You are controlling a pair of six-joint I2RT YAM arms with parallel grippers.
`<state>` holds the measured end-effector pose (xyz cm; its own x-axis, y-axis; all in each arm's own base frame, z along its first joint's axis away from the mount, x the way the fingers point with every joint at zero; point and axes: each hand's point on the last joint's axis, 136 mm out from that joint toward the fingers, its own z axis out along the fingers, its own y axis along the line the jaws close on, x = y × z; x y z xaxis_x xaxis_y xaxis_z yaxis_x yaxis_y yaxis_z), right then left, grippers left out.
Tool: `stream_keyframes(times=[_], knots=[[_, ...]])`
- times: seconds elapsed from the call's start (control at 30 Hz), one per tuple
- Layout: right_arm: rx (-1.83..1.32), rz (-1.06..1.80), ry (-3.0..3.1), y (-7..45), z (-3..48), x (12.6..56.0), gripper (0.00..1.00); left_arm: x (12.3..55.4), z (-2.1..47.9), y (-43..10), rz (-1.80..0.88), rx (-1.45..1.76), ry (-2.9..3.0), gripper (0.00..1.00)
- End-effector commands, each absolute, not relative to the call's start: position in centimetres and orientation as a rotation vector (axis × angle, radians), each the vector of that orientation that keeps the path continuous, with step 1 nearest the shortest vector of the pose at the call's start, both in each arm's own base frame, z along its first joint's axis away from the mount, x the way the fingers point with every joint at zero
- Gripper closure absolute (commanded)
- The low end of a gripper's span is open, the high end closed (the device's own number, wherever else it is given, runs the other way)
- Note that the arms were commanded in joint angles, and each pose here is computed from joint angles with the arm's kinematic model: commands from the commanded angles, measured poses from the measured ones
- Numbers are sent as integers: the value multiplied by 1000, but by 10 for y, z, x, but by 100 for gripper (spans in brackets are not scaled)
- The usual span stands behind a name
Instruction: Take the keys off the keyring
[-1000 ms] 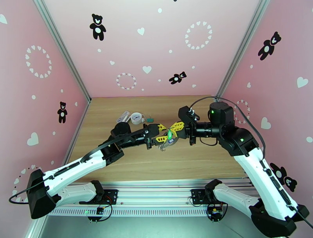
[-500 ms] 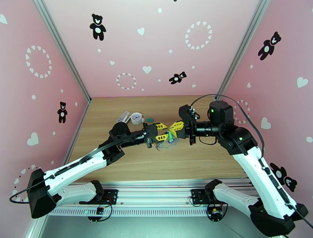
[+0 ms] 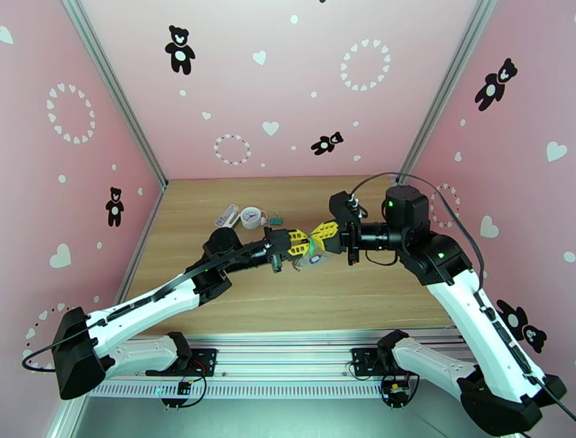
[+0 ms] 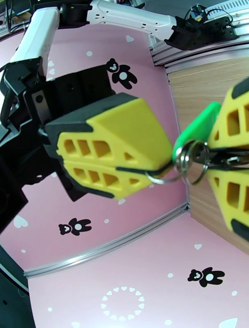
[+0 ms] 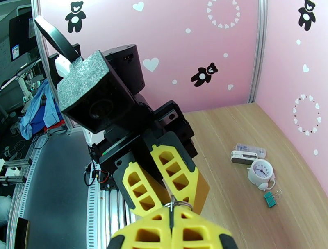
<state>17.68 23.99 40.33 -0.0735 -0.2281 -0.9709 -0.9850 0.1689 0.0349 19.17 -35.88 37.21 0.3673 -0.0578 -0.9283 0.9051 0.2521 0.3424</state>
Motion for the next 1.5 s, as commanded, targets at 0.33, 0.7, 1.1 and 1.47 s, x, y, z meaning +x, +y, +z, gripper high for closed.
stream_keyframes(times=[0.33, 0.7, 1.1, 1.47], knots=[[-1206, 872, 1452, 230, 409, 179, 100, 188, 403, -360, -971, 1026, 1035, 96], [-1250, 735, 1447, 225, 402, 176, 100, 194, 414, -366, -1083, 979, 1143, 100], [-1275, 466, 1439, 221, 391, 180, 100, 200, 418, -362, -1178, 921, 1223, 100], [-1356, 272, 1456, 224, 380, 180, 100, 208, 421, -358, -1239, 851, 1289, 100]])
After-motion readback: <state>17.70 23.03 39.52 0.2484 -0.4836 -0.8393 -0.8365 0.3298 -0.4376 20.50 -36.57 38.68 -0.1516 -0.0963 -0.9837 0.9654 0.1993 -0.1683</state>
